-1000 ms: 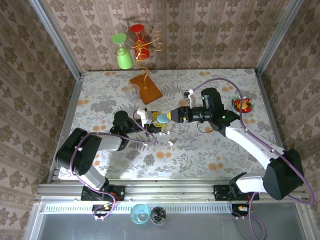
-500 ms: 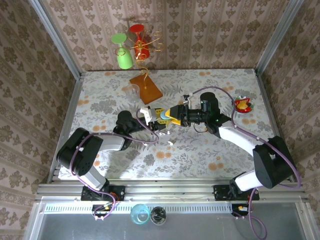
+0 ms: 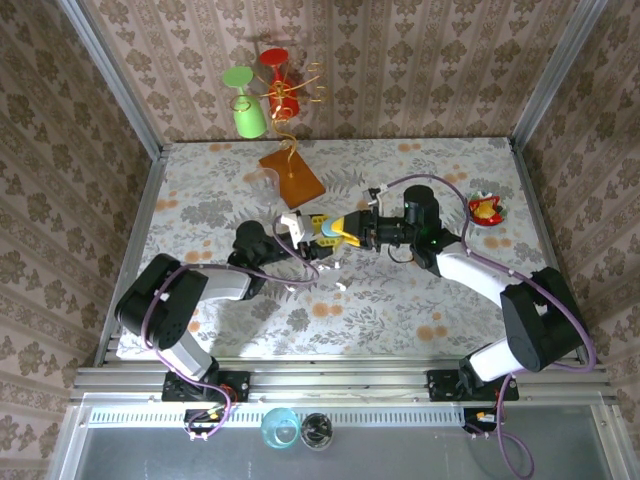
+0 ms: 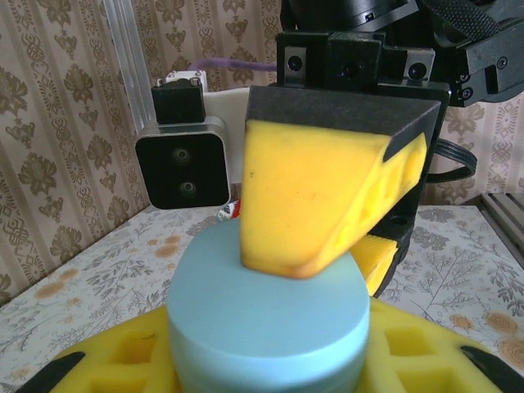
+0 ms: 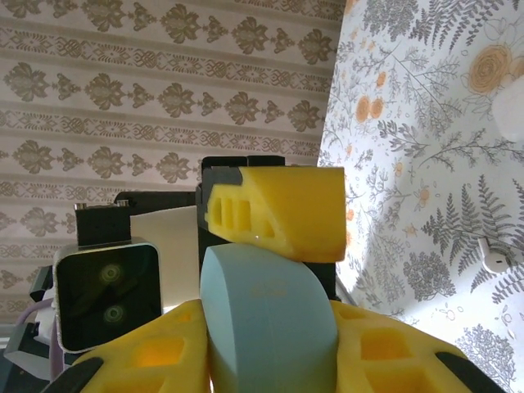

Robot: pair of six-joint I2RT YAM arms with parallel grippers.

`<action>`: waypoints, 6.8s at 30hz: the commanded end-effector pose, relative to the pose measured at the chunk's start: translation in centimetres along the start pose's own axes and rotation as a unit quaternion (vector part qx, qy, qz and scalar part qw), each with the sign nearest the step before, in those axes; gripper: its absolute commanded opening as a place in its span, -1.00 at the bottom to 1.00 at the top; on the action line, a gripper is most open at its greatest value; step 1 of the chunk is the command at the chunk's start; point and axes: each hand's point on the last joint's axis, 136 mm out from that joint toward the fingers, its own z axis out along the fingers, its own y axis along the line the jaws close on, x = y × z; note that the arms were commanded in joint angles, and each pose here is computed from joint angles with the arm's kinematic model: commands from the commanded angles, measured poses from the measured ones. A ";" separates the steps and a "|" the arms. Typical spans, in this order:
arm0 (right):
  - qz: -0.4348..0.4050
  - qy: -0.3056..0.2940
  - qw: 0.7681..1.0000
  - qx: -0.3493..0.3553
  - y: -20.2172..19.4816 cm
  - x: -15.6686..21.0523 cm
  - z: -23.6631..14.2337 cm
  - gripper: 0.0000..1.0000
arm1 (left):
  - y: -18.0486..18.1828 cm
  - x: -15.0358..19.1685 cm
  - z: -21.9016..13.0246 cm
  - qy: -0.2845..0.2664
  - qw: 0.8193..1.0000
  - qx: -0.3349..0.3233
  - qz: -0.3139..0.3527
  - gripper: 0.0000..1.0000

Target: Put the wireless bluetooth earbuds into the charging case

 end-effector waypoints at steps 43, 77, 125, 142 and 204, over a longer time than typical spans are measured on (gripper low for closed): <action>-0.052 -0.232 0.847 0.475 -16.5 -2.2 -17.0 0.35 | 7.6 8.4 -8.6 0.389 0.889 -0.242 0.002 1.00; -0.074 -0.182 0.855 0.481 -17.1 -2.1 -13.8 0.35 | 8.9 20.3 -12.8 0.637 0.737 -0.203 -0.099 0.56; -0.171 0.073 0.969 0.163 -6.1 2.1 -1.1 0.34 | -1.3 8.2 -3.2 0.371 0.895 -0.005 0.247 -0.22; -0.120 0.122 0.974 0.150 -8.1 3.2 2.0 -0.06 | -1.5 7.9 -1.6 0.359 0.899 0.002 0.251 -0.20; -0.560 0.035 0.826 -0.047 8.3 6.4 -4.8 -0.85 | -8.5 -7.3 -1.6 -0.019 0.986 0.131 -0.100 0.02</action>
